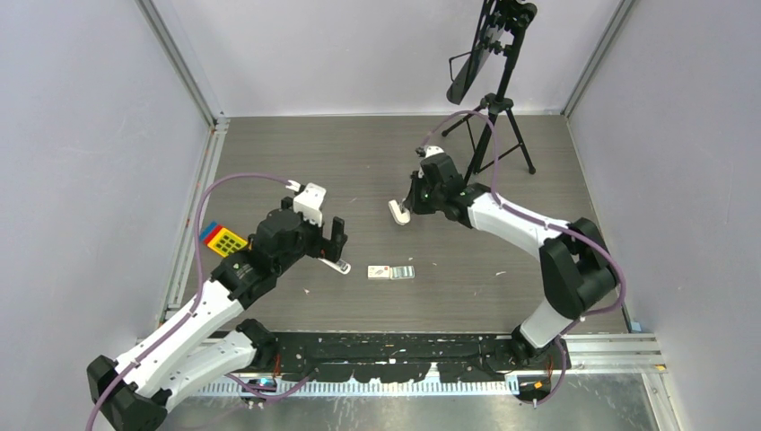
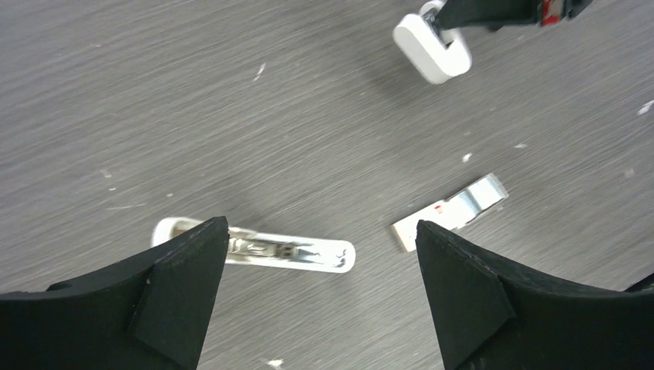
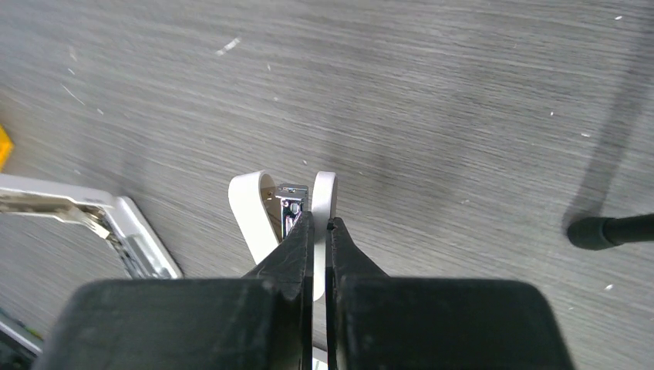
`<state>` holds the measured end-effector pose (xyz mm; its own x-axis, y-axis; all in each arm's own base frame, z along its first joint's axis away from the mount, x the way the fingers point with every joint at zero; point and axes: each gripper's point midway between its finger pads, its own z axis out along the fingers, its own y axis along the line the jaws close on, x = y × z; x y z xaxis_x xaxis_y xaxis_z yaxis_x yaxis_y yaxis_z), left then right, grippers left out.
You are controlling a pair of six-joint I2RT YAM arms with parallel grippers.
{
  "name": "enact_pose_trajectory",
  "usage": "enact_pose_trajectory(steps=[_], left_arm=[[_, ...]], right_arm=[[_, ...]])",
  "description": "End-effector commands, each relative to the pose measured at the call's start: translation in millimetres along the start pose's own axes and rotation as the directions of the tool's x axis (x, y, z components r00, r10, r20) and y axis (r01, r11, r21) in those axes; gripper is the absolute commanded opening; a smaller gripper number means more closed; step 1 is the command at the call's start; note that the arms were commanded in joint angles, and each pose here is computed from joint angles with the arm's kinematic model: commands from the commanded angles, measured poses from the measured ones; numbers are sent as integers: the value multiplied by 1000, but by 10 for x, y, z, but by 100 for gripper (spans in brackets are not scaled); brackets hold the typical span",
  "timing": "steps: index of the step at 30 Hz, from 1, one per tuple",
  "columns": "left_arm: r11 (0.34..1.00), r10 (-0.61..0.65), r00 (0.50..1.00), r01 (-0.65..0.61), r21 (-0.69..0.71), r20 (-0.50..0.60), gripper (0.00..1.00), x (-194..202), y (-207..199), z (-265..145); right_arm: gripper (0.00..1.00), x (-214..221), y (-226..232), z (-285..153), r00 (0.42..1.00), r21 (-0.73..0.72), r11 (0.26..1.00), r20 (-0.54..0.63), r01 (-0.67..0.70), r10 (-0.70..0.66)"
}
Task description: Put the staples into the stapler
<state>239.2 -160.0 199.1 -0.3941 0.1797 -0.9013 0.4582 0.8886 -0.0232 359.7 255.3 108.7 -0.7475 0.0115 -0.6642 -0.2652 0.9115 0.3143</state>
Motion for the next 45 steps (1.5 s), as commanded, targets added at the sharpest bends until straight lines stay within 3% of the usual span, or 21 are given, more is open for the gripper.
enact_pose_trajectory(steps=[1,11,16,24,30,36,41,45], left_arm=[[969,-223,964,204,141,142,93,-420,-294,92],[902,-345,927,282,328,149,91,-501,-698,516],[863,-419,894,338,376,158,86,-574,-809,730],[800,-554,812,457,389,185,76,-723,-816,934],[775,-591,783,486,403,193,65,-795,-850,1022],[772,-589,790,487,408,172,55,-769,-920,1101],[778,-585,791,485,399,179,38,-763,-918,1124],[800,-553,808,448,399,203,6,-781,-912,1113]], right_arm=[[0,-420,256,-225,959,-65,988,239,-141,153],[0,-415,510,-639,858,-152,946,397,-287,325],[0,-395,604,-817,829,-178,944,453,-276,328],[0,-360,596,-923,815,-192,946,481,-263,324],[0,-343,625,-927,814,-204,945,483,-255,324],[0,-345,651,-922,813,-213,945,485,-247,321],[0,-321,672,-900,819,-221,947,480,-234,315],[0,-287,699,-884,823,-243,946,476,-214,309]])
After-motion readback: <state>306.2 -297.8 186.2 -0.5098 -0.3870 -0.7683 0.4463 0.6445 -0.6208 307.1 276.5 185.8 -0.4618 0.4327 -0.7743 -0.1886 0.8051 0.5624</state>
